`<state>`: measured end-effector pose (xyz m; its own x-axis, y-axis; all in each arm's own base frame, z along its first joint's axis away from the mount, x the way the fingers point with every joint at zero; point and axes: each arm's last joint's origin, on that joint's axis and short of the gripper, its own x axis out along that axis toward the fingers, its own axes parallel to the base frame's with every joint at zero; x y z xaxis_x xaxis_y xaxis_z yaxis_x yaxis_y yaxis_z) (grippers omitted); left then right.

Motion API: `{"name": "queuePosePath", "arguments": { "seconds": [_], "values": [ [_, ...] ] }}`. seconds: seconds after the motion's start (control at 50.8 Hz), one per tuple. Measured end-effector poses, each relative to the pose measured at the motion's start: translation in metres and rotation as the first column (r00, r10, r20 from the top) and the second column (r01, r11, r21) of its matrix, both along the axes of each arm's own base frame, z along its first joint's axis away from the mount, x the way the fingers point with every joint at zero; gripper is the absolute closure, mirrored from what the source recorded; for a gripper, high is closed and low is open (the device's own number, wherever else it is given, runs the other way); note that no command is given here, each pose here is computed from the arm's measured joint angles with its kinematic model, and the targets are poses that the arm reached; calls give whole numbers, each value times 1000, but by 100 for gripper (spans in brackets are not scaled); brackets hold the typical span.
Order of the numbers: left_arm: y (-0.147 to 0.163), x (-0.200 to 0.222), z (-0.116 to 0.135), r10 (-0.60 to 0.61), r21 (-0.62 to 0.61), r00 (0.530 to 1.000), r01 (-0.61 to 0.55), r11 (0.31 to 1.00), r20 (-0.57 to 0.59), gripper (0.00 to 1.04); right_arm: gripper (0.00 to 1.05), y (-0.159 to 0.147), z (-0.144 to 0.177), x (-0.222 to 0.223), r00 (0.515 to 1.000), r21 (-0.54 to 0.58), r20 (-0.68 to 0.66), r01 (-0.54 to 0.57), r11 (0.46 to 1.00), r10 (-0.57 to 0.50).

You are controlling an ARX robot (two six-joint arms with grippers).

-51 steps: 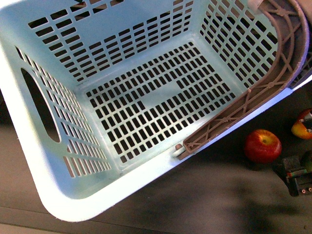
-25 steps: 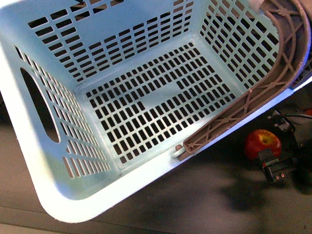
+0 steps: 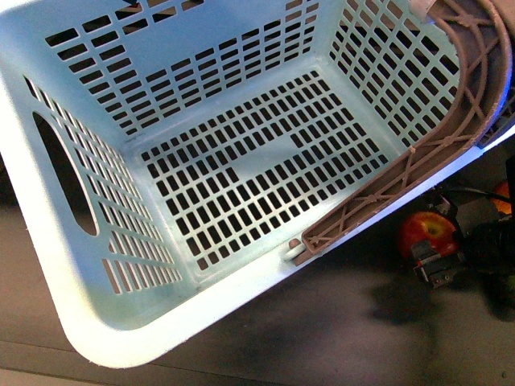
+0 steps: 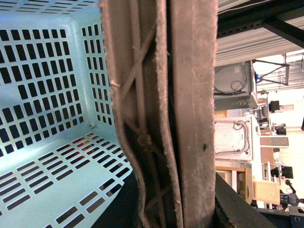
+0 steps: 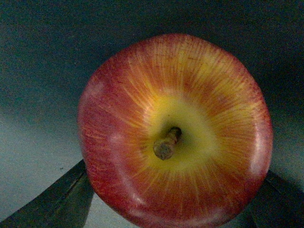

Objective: Pick apple with right arm and hold basket with left

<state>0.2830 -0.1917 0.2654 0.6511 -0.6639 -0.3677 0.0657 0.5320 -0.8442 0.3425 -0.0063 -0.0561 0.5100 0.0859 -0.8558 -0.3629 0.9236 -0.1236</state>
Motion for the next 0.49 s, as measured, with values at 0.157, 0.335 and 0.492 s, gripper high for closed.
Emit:
{"name": "queuePosePath", "arguments": {
  "seconds": [0.157, 0.335, 0.492],
  "values": [
    [0, 0, 0, 0, 0, 1000, 0, 1000, 0, 86, 33, -1, 1, 0, 1000, 6, 14, 11, 1000, -11],
    [0, 0, 0, 0, 0, 1000, 0, 1000, 0, 86, 33, -13, 21, -11, 997, 27, 62, 46, 999, -48],
    [0, 0, 0, 0, 0, 1000, 0, 1000, 0, 86, 33, -35, 58, -26, 978, 61, 152, 135, 989, -143]
  ]
}}
